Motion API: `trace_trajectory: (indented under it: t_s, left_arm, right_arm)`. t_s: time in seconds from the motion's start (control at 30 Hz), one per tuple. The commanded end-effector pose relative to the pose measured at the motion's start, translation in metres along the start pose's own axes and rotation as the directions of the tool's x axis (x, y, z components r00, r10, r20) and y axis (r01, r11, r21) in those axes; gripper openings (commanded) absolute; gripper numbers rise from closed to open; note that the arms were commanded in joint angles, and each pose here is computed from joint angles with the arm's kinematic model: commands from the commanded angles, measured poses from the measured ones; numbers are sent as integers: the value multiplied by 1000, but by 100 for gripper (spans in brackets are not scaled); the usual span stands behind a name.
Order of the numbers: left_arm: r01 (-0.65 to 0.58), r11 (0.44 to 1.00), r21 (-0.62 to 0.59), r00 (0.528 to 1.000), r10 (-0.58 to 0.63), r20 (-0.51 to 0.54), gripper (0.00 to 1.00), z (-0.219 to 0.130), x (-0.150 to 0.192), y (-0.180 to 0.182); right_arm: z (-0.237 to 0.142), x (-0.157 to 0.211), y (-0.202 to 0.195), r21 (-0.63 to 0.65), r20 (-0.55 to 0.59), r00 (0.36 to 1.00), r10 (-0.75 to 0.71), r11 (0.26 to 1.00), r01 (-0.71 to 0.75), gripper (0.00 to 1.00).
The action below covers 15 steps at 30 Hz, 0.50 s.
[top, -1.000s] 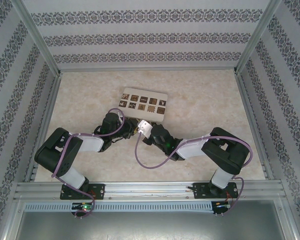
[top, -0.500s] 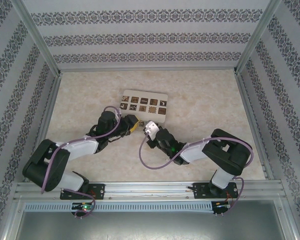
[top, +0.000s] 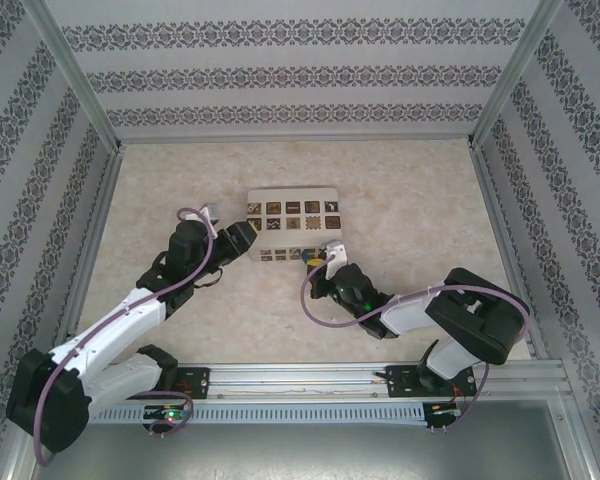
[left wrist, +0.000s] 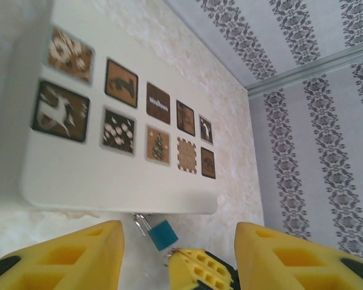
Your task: Unlock the padlock with the key
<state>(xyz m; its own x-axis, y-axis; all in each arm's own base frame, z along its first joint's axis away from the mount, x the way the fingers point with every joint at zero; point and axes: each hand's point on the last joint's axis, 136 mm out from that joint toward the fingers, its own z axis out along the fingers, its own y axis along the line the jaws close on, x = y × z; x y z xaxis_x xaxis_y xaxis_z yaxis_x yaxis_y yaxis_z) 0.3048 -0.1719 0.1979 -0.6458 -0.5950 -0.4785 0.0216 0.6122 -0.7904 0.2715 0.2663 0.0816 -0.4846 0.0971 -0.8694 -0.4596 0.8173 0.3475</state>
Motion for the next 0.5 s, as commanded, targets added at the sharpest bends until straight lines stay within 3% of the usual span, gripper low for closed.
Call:
trace_trajectory:
  t_s: [0.0, 0.47]
  left_arm:
    - [-97, 991, -92, 994, 101, 33, 51, -11, -9, 13]
    - [-119, 987, -106, 990, 126, 65, 53, -16, -16, 12]
  right_arm:
    - [-8, -4, -5, -7, 29, 977, 209, 978, -209, 0]
    - [-20, 11, -19, 8, 1, 871, 491, 871, -491, 0]
